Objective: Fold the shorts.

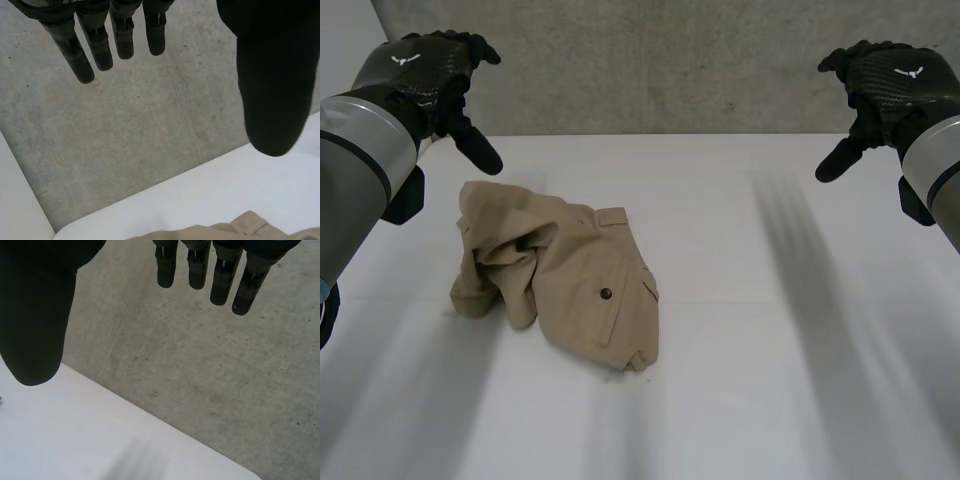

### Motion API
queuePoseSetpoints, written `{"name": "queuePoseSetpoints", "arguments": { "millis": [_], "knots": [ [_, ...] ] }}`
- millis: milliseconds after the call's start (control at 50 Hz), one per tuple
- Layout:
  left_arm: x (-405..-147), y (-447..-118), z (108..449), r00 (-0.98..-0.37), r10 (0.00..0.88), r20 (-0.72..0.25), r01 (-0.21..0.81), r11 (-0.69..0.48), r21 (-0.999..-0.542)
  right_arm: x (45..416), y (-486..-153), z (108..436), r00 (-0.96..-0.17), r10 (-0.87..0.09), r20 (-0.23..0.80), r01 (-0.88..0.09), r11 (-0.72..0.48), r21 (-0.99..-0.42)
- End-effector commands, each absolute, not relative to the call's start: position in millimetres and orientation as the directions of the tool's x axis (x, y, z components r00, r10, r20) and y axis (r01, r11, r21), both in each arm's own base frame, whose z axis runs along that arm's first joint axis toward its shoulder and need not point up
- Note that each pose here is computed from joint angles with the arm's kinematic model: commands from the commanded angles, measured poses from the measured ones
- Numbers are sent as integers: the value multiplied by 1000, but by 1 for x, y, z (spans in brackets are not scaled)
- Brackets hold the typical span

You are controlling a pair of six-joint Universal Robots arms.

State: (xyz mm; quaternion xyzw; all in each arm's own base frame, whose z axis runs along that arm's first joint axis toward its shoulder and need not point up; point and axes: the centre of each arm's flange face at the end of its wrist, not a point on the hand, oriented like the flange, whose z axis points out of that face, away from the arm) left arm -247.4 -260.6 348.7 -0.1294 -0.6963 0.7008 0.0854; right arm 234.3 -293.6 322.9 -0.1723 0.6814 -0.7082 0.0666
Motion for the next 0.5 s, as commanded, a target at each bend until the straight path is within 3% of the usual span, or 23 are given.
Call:
{"name": "queuePoseSetpoints", "arguments": {
  "millis": [20, 100, 140, 220, 400, 500],
  "knots": [
    [-254, -253, 332, -913, 380, -146, 160, 5, -987, 242, -283, 298, -828, -436, 353, -369, -50, -928],
    [-257, -245, 314, -850, 455, -267, 303, 6, -953, 251, -266, 272, -719, -594, 361, -469, 32, -882],
    [-256, -242, 304, -829, 473, -297, 348, 22, -937, 260, -255, 259, -683, -666, 299, -475, 94, -875],
    [-252, -236, 284, -808, 497, -317, 405, 77, -911, 274, -241, 241, -669, -719, 186, -445, 188, -875],
    [-217, -224, 236, -838, 466, -283, 437, 265, -859, 303, -216, 202, -709, -698, -102, -269, 401, -876],
    [-211, -223, 222, -882, 421, -213, 355, 294, -887, 326, -202, 185, -701, -678, -222, -168, 460, -872]
  ]
}}
